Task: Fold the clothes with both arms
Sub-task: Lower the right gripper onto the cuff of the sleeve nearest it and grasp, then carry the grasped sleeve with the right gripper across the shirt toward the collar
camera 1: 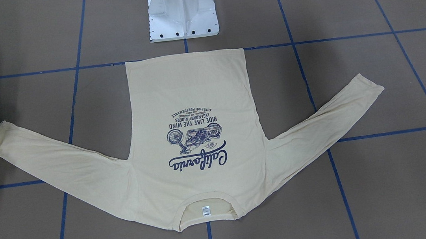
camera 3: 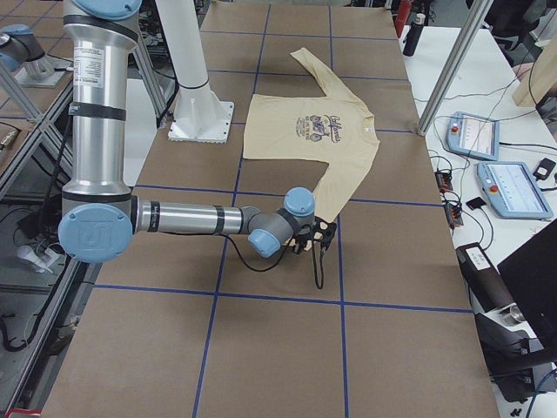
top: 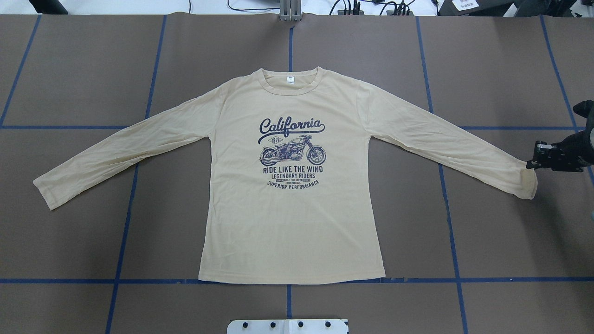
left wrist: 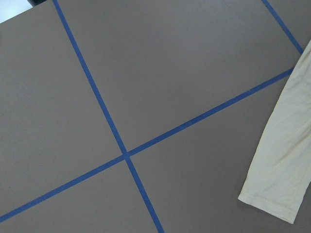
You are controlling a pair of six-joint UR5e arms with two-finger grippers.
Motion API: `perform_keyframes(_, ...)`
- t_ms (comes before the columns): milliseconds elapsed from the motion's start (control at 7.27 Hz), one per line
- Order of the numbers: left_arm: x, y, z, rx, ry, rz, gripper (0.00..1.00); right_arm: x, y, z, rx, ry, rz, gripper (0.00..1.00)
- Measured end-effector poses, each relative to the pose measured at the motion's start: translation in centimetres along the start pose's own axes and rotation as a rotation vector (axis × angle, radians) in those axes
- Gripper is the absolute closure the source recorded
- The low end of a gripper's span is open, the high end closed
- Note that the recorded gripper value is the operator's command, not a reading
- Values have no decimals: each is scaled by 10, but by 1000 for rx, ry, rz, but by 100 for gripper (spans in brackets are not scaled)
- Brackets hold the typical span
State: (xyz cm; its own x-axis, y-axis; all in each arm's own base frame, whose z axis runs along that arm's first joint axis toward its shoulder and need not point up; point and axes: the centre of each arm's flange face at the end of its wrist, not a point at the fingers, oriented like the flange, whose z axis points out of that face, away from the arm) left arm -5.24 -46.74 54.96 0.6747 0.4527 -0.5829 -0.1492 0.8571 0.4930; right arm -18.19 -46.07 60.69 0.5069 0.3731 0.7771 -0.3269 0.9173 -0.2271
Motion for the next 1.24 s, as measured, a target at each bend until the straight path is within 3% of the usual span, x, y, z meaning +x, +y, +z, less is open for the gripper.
perform_keyframes(275, 3, -2, -4, 8, -1, 6, 0, -121, 10, -27, 6, -110, 100, 100)
perform_keyframes(413, 5, -2, -5, 10, -1, 8, 0, -212, 21, -31, -5, -138, 162, 100)
perform_keyframes(688, 5, -2, -5, 9, 0, 8, 0, -425, 79, -26, 49, -167, 282, 100)
perform_keyframes(963, 5, -1, -4, 6, 1, 5, 0, -571, 138, -14, 119, -214, 309, 100)
perform_keyframes(1239, 7, 3, -2, 6, 39, -2, 0, -668, 188, 21, 180, -262, 276, 100)
